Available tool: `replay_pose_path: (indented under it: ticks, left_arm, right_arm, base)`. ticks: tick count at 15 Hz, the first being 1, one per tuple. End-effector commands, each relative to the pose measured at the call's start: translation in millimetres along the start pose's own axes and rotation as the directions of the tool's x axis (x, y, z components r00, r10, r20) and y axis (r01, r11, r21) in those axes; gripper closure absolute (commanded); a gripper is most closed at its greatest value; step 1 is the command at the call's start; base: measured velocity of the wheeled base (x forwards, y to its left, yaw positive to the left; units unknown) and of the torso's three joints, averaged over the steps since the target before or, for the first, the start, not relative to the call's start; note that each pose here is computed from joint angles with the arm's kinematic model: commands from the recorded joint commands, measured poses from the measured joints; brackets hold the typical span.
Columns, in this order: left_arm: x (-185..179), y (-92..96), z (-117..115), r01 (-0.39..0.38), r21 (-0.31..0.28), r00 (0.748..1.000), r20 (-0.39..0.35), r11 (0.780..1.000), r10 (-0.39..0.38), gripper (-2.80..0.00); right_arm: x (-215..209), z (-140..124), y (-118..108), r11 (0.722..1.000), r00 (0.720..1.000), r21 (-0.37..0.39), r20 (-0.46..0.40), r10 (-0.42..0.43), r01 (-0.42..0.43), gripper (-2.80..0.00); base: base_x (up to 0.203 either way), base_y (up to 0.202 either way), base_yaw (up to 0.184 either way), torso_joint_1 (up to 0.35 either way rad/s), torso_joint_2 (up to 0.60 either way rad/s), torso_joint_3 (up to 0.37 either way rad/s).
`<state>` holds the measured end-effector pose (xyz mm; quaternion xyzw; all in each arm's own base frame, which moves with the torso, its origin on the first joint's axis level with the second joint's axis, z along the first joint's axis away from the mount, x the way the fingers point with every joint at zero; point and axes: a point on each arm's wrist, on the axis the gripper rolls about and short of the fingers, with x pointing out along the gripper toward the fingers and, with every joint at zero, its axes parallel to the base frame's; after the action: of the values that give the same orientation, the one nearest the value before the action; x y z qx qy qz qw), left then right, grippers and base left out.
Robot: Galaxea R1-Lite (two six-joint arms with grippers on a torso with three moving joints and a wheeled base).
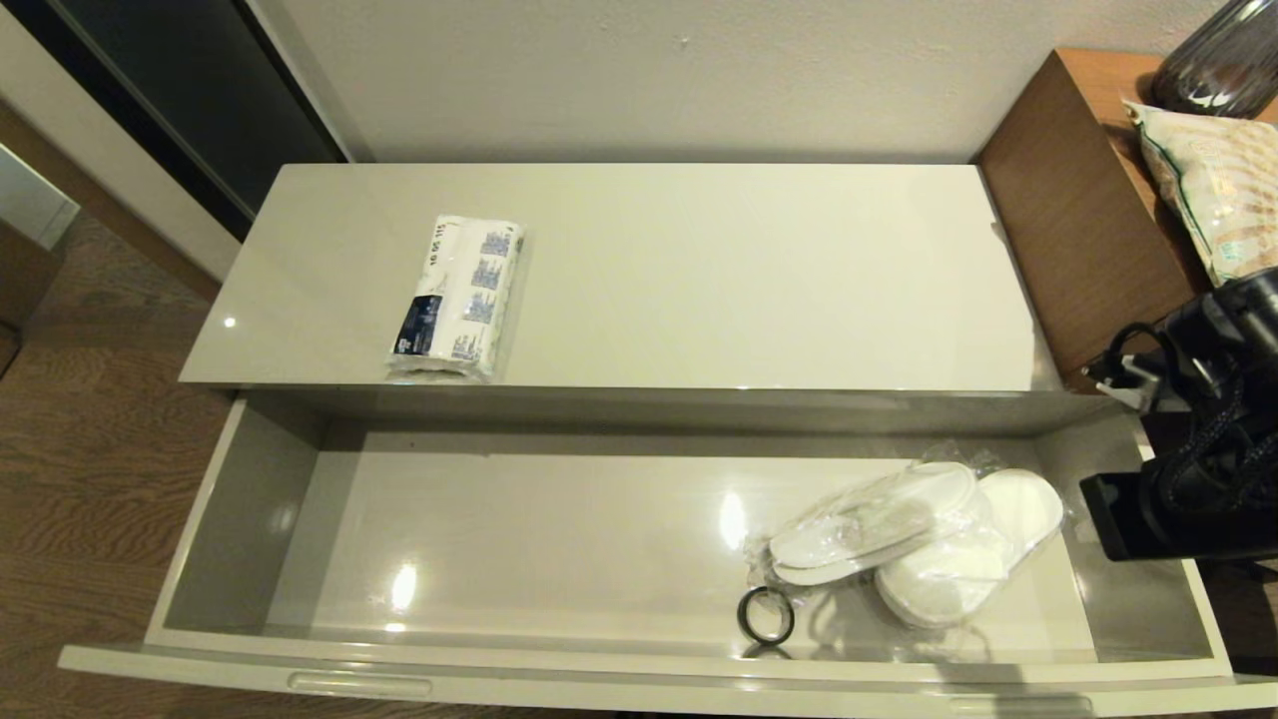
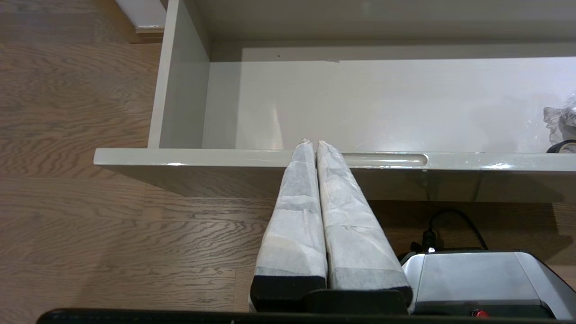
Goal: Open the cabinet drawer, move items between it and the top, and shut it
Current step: Take out the disposable slippers from the drawer
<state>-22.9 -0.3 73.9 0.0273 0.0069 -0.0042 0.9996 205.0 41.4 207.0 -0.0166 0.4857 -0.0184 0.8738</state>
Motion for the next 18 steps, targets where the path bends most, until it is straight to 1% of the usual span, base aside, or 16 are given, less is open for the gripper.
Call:
replay_pose_path:
  ticks: [1, 4, 5, 7, 8, 10, 11, 14, 15, 17, 18]
  left_arm:
    - [0, 0.0, 0, 0.000, 0.001, 1.000, -0.001, 1.000, 0.000, 0.00]
    - [0, 0.0, 0, 0.000, 0.001, 1.000, -0.001, 1.000, 0.000, 0.00]
    - [0, 0.0, 0, 0.000, 0.001, 1.000, -0.001, 1.000, 0.000, 0.00]
    - [0, 0.0, 0, 0.000, 0.001, 1.000, -0.001, 1.000, 0.000, 0.00]
    - [0, 0.0, 0, 0.000, 0.001, 1.000, -0.001, 1.000, 0.000, 0.00]
    - [0, 0.0, 0, 0.000, 0.001, 1.000, -0.001, 1.000, 0.000, 0.00]
    - [0, 0.0, 0, 0.000, 0.001, 1.000, -0.001, 1.000, 0.000, 0.00]
    - [0, 0.0, 0, 0.000, 0.001, 1.000, -0.001, 1.000, 0.000, 0.00]
    - [0, 0.0, 0, 0.000, 0.001, 1.000, -0.001, 1.000, 0.000, 0.00]
    - [0, 0.0, 0, 0.000, 0.001, 1.000, -0.001, 1.000, 0.000, 0.00]
    - [0, 0.0, 0, 0.000, 0.001, 1.000, -0.001, 1.000, 0.000, 0.00]
  right_arm:
    - [-17, 6, 2, 0.998, 0.998, -0.057, -0.065, -0.011, 0.007, 0.00]
    - [13, 15, 9, 0.996, 0.987, -0.085, -0.155, -0.031, 0.018, 0.00]
    - [30, 20, 13, 0.996, 0.980, -0.090, -0.193, -0.042, 0.025, 0.00]
    - [67, 28, 21, 0.997, 0.970, -0.071, -0.235, -0.056, 0.040, 0.00]
    - [83, 33, 24, 0.998, 0.971, -0.053, -0.233, -0.057, 0.046, -2.80]
    - [104, 44, 29, 0.999, 0.980, -0.009, -0.190, -0.054, 0.053, -2.80]
    - [105, 44, 29, 0.998, 0.980, -0.005, -0.190, -0.059, 0.059, -2.80]
    - [109, 28, 25, 0.991, 0.965, 0.021, -0.229, -0.126, 0.134, -2.80]
    - [111, 25, 25, 0.987, 0.963, 0.035, -0.228, -0.144, 0.156, -2.80]
    - [112, 23, 24, 0.978, 0.966, 0.102, -0.205, -0.159, 0.182, -2.80]
    - [110, 19, 25, 0.976, 0.965, 0.107, -0.203, -0.166, 0.190, -2.80]
  base:
    - [0.000, 0.000, 0.000, 0.000, 0.00, 0.000]
    - [0.000, 0.000, 0.000, 0.000, 0.00, 0.000]
    - [0.000, 0.000, 0.000, 0.000, 0.00, 0.000]
    - [0.000, 0.000, 0.000, 0.000, 0.00, 0.000]
    - [0.000, 0.000, 0.000, 0.000, 0.00, 0.000]
    - [0.000, 0.000, 0.000, 0.000, 0.00, 0.000]
    - [0.000, 0.000, 0.000, 0.000, 0.00, 0.000]
    - [0.000, 0.000, 0.000, 0.000, 0.00, 0.000]
    - [0.000, 0.000, 0.000, 0.000, 0.00, 0.000]
    - [0.000, 0.000, 0.000, 0.000, 0.00, 0.000]
    - [0.000, 0.000, 0.000, 0.000, 0.00, 0.000]
